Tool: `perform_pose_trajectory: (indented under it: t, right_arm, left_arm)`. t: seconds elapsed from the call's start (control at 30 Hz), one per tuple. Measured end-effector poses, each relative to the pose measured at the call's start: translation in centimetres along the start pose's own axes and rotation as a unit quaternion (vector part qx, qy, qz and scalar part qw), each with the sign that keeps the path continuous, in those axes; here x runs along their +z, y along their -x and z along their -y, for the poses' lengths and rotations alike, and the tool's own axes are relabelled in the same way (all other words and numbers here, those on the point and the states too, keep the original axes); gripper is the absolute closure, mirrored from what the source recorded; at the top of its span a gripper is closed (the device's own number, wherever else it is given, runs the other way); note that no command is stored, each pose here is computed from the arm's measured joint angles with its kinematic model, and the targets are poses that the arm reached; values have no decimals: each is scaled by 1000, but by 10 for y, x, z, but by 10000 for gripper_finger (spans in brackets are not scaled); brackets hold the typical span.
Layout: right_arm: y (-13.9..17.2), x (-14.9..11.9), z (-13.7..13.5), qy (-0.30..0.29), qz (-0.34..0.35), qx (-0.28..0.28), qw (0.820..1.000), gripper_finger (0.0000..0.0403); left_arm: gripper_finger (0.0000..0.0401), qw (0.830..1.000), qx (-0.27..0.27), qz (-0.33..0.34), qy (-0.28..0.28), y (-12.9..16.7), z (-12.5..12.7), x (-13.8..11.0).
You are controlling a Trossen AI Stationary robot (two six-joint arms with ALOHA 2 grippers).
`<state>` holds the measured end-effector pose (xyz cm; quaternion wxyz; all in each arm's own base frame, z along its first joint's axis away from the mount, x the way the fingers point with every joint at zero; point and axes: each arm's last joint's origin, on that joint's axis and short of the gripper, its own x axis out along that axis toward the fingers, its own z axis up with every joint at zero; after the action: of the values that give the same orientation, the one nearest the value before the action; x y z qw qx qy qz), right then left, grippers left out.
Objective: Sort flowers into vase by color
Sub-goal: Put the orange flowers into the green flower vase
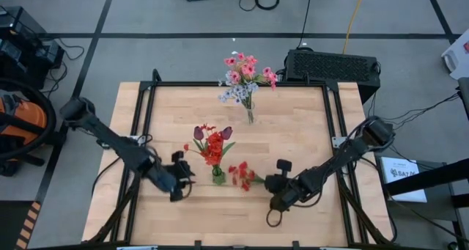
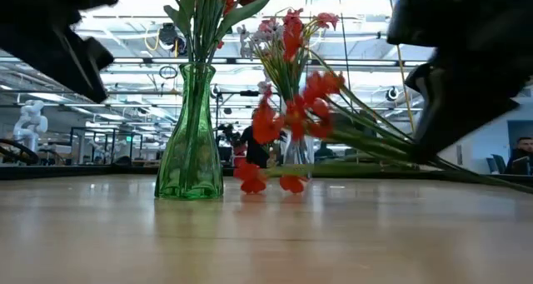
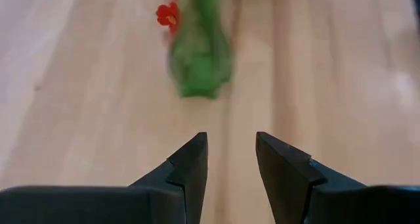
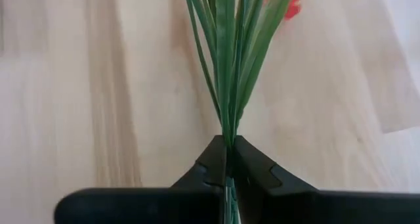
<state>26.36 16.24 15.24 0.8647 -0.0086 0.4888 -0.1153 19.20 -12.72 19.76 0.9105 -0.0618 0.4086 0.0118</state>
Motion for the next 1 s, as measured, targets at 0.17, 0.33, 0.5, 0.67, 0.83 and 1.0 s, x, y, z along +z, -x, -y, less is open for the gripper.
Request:
perform_pose_trajectory:
  t: [0.17,0.33,0.5,0.67,0.83,1.0]
  right_arm:
    - [8,9,10,-73,22,-8,997,397]
    - [27,8,18,-173,16,-8,985,397]
    - [54,0,19,-263,27,1,964,397]
    - [79,-6,13,-322,120,3,939,397]
    - [99,-6,1,-321,268,-2,908,397]
    - [117,6,-9,-296,412,-53,860,397]
  left_arm:
    - [265,997,-56,38,-30,-5,-39,-10]
    - [265,995,-82,22,-49,-12,-70,-22]
    - [265,990,-87,80,-75,-11,-91,-21]
    - [265,979,-108,161,-56,-11,-111,-35]
    - [265,972,-139,189,-27,-7,-120,-47]
    - [265,965,-119,234,-16,2,-124,-42]
